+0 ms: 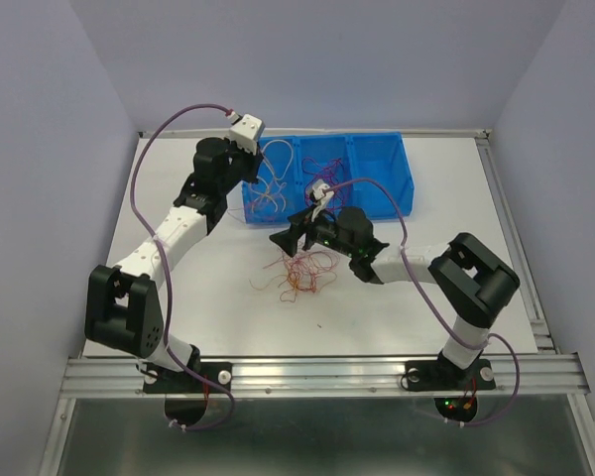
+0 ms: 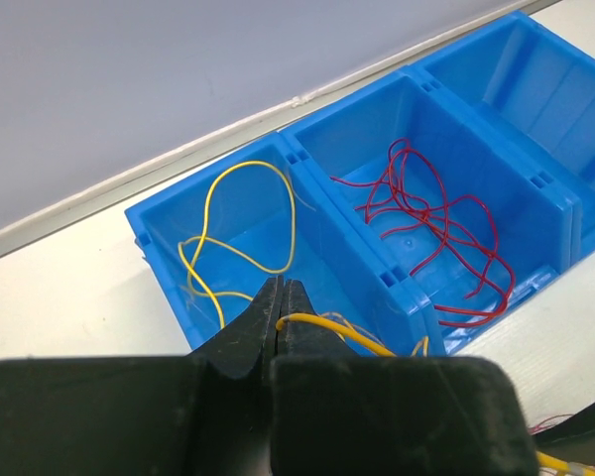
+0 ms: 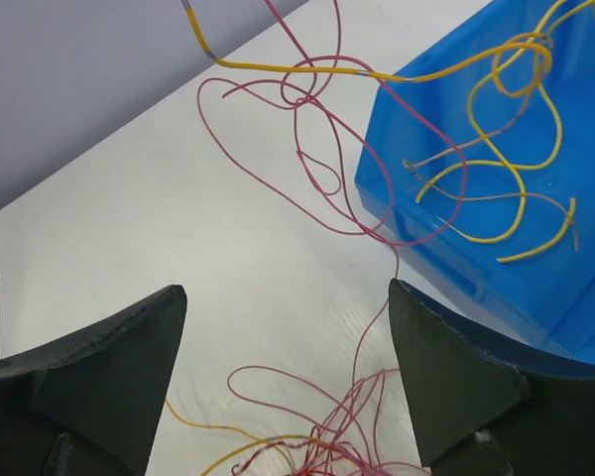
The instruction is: Untangle the cables
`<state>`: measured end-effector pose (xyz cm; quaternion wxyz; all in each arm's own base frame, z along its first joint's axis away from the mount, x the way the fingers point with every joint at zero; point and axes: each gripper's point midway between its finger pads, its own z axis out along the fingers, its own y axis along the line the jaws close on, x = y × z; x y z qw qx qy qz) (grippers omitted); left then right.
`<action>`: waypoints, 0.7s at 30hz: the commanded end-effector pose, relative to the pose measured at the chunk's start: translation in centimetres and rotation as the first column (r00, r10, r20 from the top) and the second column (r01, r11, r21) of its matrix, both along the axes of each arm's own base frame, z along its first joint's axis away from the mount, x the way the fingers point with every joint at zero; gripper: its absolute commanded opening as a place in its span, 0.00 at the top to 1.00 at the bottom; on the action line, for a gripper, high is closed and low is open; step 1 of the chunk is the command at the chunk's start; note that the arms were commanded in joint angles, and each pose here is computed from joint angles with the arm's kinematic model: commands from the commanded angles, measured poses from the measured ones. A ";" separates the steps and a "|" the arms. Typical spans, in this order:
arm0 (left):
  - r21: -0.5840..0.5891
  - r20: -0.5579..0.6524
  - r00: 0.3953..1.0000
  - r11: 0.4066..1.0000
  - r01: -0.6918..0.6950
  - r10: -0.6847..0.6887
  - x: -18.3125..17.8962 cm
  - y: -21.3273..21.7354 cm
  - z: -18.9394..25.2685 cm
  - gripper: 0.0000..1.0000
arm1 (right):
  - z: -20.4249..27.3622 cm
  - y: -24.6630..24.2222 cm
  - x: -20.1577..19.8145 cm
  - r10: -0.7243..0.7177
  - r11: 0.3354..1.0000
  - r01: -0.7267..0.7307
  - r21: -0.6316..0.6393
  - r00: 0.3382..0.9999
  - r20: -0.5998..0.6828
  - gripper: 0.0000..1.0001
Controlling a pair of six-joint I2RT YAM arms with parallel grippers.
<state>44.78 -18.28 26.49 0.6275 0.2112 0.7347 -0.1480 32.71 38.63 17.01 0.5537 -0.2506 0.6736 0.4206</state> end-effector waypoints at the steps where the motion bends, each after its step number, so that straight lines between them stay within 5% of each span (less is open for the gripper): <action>1: -0.038 0.062 0.998 0.999 -0.013 0.015 0.5 0.0 3.2 1.00 | 3.4 2.8 1.3 0.028 0.997 -0.036 0.072 0.994 0.109 0.13; 12: -0.042 0.050 0.999 0.999 -0.008 0.010 0.6 -0.1 2.8 1.00 | 5.1 4.8 4.5 -0.048 0.983 0.018 0.184 0.986 0.158 0.05; 21: -0.050 0.042 0.999 0.999 0.000 0.003 0.5 -0.3 2.8 1.00 | 5.1 6.8 6.2 -0.037 0.982 0.000 0.188 0.980 0.194 0.09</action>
